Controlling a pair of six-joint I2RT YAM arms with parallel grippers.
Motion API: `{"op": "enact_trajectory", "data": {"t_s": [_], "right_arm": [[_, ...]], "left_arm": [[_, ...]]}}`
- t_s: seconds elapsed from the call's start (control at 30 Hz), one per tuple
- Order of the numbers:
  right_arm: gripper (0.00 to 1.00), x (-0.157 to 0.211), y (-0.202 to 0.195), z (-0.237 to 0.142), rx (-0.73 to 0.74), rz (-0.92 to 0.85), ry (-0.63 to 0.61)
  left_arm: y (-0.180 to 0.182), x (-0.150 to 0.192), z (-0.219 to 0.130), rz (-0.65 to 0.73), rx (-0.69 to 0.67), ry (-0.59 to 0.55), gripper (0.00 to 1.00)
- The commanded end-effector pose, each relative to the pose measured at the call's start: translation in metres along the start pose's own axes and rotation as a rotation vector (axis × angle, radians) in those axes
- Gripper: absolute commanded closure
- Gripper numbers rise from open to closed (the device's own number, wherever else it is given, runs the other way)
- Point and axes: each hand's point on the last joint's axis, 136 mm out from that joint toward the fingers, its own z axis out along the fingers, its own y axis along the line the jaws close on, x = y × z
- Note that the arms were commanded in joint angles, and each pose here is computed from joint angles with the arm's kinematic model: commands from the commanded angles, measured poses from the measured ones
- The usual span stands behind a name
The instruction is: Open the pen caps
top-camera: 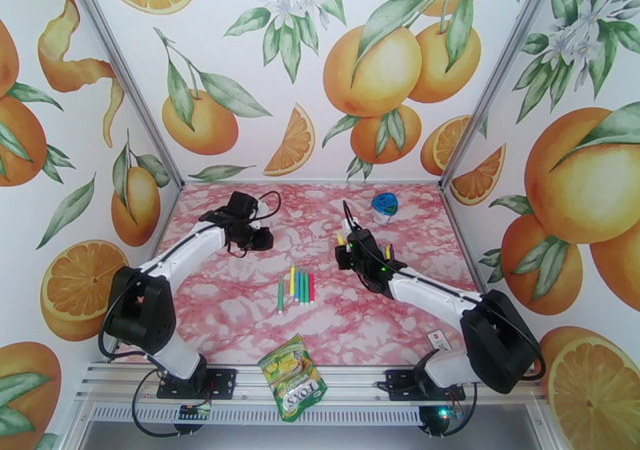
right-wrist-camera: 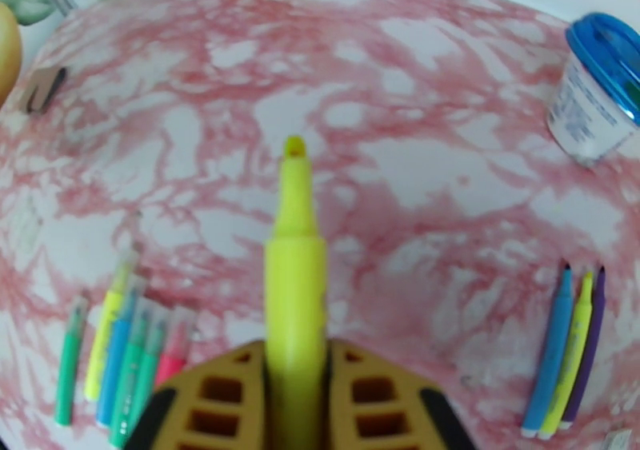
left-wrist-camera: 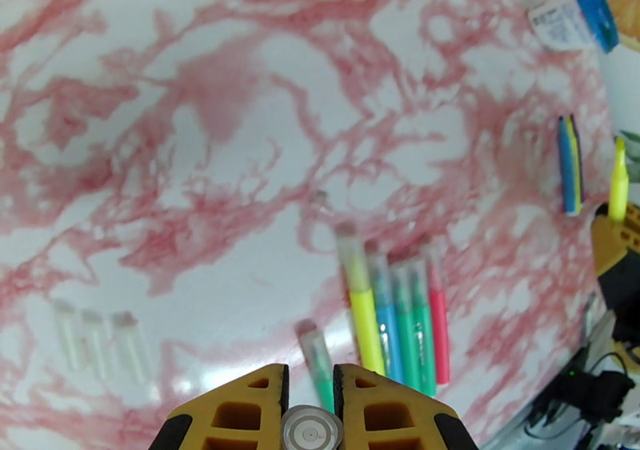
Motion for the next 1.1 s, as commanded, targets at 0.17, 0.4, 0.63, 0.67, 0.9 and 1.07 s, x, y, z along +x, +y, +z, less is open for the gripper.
{"op": "enact_trajectory", "data": {"t_s": [0.17,0.4,0.63,0.67,0.9,1.07], "right_arm": [[1.00,0.006,-0.047,0.001,0.181,0.135,0.044],[1.00,0.023,-0.081,0.006,0.297,0.199,0.111],[1.00,0.038,-0.100,0.013,0.354,0.240,0.174],[1.00,0.039,-0.101,0.014,0.359,0.245,0.177],[1.00,0.047,-0.109,0.022,0.381,0.279,0.206],[1.00,0.049,-0.112,0.028,0.391,0.289,0.222]], "left_arm": [[0.017,0.011,-0.001,0.044,-0.118,0.042,1.00],[0.034,0.024,0.015,0.045,-0.189,0.095,1.00],[0.043,0.035,0.034,0.046,-0.219,0.147,1.00],[0.045,0.037,0.036,0.046,-0.223,0.157,1.00],[0.057,0.045,0.047,0.062,-0.279,0.208,1.00],[0.064,0.050,0.055,0.072,-0.315,0.239,1.00]]}}
